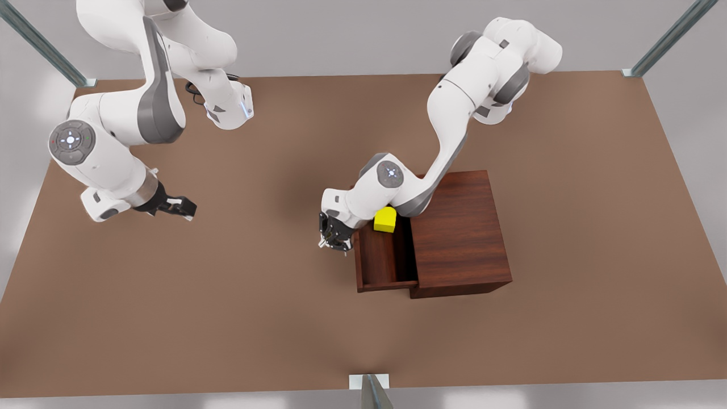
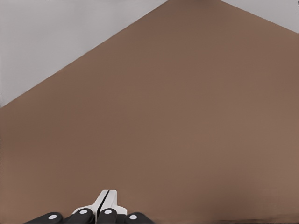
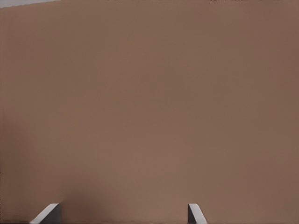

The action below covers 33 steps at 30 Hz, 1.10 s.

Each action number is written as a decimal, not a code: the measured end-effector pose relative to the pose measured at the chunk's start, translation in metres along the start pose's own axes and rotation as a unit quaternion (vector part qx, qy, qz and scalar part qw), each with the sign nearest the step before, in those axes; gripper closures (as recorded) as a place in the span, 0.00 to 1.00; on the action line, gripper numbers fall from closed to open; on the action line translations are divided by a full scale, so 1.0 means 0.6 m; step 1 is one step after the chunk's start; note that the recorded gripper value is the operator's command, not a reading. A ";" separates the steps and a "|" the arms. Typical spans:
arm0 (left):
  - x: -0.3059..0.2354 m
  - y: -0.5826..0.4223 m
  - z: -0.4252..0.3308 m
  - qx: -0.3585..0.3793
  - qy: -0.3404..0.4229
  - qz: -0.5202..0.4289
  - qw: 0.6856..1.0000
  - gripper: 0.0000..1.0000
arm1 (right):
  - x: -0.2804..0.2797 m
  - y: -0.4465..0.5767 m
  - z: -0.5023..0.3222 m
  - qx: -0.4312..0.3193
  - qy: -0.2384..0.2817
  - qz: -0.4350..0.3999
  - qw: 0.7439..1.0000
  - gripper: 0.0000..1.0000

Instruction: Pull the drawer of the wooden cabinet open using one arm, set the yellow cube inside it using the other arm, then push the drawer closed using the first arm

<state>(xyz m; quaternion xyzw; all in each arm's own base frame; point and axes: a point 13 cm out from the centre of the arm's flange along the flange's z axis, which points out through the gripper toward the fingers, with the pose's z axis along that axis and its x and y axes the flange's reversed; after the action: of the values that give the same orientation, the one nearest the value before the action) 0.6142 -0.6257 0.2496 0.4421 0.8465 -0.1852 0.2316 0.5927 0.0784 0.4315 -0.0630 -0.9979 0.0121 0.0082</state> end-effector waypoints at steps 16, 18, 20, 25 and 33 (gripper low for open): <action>0.079 0.049 0.012 -0.015 0.095 0.169 0.981 0.79 | -0.002 0.048 -0.026 -0.007 -0.023 -0.088 0.996 0.00; 0.088 0.051 0.015 -0.012 0.103 0.179 0.978 0.79 | 0.000 0.054 -0.023 -0.006 -0.020 -0.094 0.995 0.00; 0.095 0.055 0.016 -0.011 0.110 0.189 0.976 0.79 | -0.003 0.054 -0.024 -0.006 -0.021 -0.096 0.995 0.00; 0.107 0.095 0.001 -0.019 0.124 0.203 0.971 0.79 | -0.006 0.049 -0.025 -0.006 -0.020 -0.097 0.995 0.00; 0.143 0.150 -0.024 -0.021 0.162 0.212 0.964 0.79 | -0.004 0.052 -0.025 -0.007 -0.020 -0.103 0.994 0.00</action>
<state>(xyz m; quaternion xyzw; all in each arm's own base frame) 0.6429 -0.5127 0.2040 0.6304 0.7634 -0.0399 0.1350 0.5991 0.1095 0.4459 0.0406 -0.9991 0.0057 -0.0110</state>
